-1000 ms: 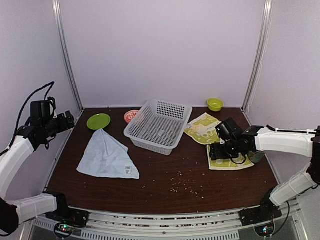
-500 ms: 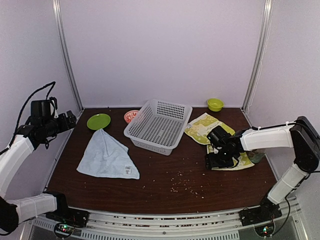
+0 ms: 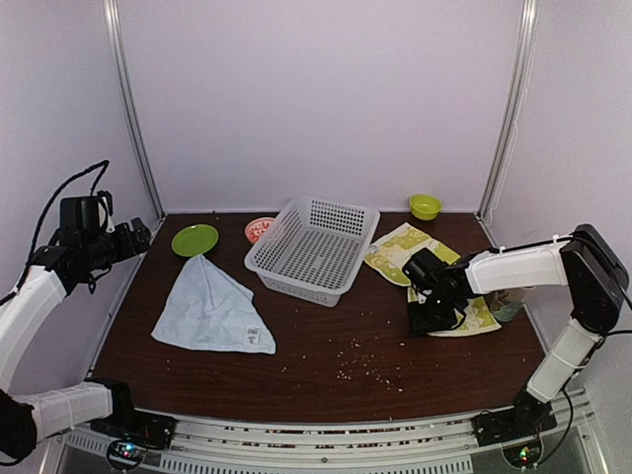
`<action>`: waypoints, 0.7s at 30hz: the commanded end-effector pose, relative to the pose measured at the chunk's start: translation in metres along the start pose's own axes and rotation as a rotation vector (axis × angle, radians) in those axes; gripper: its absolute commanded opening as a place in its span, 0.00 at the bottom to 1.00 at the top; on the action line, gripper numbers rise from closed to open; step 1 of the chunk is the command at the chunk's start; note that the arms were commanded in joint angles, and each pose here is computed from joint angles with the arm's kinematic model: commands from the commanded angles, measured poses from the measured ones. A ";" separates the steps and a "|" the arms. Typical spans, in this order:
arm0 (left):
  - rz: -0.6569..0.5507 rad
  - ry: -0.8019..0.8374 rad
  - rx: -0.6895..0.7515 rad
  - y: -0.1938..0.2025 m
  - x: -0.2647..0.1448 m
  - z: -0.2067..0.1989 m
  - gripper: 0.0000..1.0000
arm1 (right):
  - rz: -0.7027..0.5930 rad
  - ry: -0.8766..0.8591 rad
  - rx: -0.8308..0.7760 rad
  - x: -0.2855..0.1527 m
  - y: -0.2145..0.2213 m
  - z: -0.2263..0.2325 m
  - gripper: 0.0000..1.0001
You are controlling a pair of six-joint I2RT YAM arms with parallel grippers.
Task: Roll the towels
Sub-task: Pick up the towel from the center of the board.
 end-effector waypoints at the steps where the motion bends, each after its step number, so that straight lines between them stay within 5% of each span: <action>1: -0.038 0.018 0.003 -0.012 -0.008 -0.005 0.98 | 0.028 0.023 0.005 0.002 0.007 -0.002 0.29; 4: -0.020 0.047 0.023 -0.010 -0.006 -0.008 0.98 | -0.015 0.008 0.021 -0.010 0.003 -0.001 0.00; 11: 0.090 0.146 0.132 0.006 0.006 -0.038 0.97 | -0.265 -0.069 0.055 -0.096 -0.039 0.003 0.00; 16: 0.191 0.208 0.101 0.025 0.012 -0.051 0.97 | -0.512 -0.100 0.023 -0.218 -0.078 -0.003 0.00; 21: 0.264 0.322 0.034 0.055 0.013 -0.076 0.95 | -0.795 -0.443 -0.102 -0.354 -0.064 0.006 0.00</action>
Point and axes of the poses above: each gripper's point midway between its finger pads, its own x axis out along the fingers, its own z axis along the line the jaws close on, y = z × x, the point moved 8 cm from there along -x, back along the fingers, and after that the axes turned 1 degree about x, right-handed, at the moved point
